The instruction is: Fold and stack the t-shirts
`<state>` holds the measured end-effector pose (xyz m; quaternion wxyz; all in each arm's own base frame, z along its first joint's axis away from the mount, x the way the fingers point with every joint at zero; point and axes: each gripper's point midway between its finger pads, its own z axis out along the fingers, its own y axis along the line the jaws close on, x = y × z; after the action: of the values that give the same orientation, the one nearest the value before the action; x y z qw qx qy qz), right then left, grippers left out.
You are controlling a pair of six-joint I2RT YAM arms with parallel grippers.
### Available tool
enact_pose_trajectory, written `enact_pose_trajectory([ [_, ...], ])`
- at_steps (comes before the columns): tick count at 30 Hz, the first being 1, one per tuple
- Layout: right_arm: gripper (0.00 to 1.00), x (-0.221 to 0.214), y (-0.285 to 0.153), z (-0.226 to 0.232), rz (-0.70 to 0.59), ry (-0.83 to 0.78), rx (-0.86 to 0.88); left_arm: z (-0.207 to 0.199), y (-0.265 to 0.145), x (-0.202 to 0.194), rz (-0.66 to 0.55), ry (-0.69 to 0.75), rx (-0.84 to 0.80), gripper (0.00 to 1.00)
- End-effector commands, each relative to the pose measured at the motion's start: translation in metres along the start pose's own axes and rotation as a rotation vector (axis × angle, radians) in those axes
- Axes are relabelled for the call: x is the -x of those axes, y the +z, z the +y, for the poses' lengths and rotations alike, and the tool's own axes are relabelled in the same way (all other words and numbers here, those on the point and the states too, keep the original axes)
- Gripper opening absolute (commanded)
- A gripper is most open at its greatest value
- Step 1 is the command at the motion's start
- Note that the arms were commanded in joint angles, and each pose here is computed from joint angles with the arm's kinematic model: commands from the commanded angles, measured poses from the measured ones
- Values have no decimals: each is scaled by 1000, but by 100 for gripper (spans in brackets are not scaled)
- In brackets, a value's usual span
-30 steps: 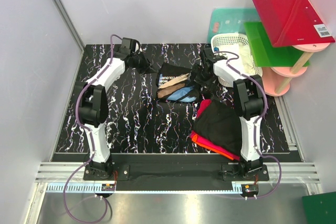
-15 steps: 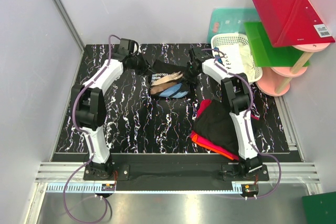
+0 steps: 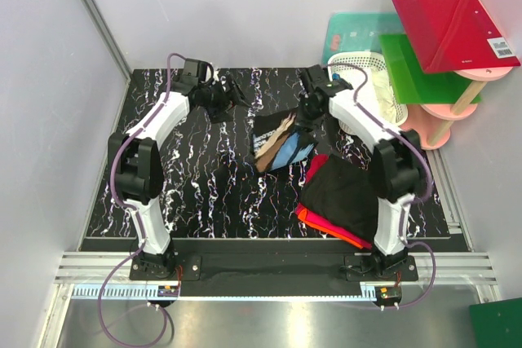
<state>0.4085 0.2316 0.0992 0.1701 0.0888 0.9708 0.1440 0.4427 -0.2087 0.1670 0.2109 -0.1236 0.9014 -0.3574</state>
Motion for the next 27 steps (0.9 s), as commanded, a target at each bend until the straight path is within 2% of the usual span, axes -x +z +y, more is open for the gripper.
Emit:
enact_pose_trajectory([
  [1, 0, 6, -83, -12, -131, -23, -30, -16, -19, 2, -20, 48, -52, 99],
  [8, 0, -20, -135, -25, -155, 34, -18, -6, -21, -15, 13, 54, -41, 99],
  [16, 0, -76, -178, -60, -112, 134, -62, 0, -24, -25, 20, 56, -27, 99],
  [27, 0, -120, -236, -97, -176, 250, -91, -3, -22, -38, 39, 71, -39, 99],
])
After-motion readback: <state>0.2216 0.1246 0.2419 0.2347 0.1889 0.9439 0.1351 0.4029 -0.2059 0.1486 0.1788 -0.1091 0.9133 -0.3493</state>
